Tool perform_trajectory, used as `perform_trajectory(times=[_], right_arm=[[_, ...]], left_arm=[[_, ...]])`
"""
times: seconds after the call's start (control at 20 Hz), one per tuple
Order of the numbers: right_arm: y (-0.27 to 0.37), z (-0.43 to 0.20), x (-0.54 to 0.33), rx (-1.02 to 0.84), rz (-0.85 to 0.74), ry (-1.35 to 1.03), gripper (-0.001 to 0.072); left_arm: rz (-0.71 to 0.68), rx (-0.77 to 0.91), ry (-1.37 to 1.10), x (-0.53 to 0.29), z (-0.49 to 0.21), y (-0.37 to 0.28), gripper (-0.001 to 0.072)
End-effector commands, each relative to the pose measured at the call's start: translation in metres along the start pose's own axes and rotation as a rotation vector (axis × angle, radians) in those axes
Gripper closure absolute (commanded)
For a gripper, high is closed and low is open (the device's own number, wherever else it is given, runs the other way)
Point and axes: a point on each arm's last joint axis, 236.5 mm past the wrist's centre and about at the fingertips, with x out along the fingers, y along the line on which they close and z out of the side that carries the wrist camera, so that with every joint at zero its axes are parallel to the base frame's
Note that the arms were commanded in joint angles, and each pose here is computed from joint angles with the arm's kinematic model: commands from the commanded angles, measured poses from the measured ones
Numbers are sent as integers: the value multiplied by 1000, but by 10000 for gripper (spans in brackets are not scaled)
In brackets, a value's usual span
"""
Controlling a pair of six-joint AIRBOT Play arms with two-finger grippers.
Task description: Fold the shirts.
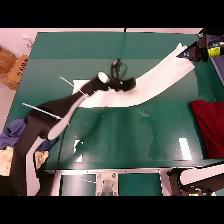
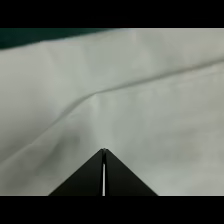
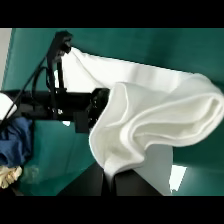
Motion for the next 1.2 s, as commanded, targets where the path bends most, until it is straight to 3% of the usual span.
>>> perform_trajectory(times=[0.0, 0.15, 0.45, 0.7, 0.75, 0.85, 0.9, 1.15], right_arm=[[17, 2, 15, 1, 16, 7, 696], [56, 4, 51, -22, 52, 29, 696], [168, -3, 187, -93, 163, -28, 696], [223, -58, 357, -88, 197, -82, 695], [226, -72, 390, -79, 192, -101, 663], [225, -100, 444, -58, 174, -143, 289], [221, -111, 458, -57, 163, -139, 208], [169, -77, 407, -42, 121, -24, 213]], left_arm=[[6, 33, 190, -72, 18, 12, 684], [113, 5, 218, -152, 50, 52, 685], [463, 3, 133, -307, 89, 152, 684], [528, -16, 19, -387, 110, 185, 683], [535, -19, 12, -397, 110, 191, 684], [545, -32, -1, -409, 111, 199, 683], [548, -24, -2, -412, 111, 201, 683], [549, -1, 16, -412, 108, 201, 683]])
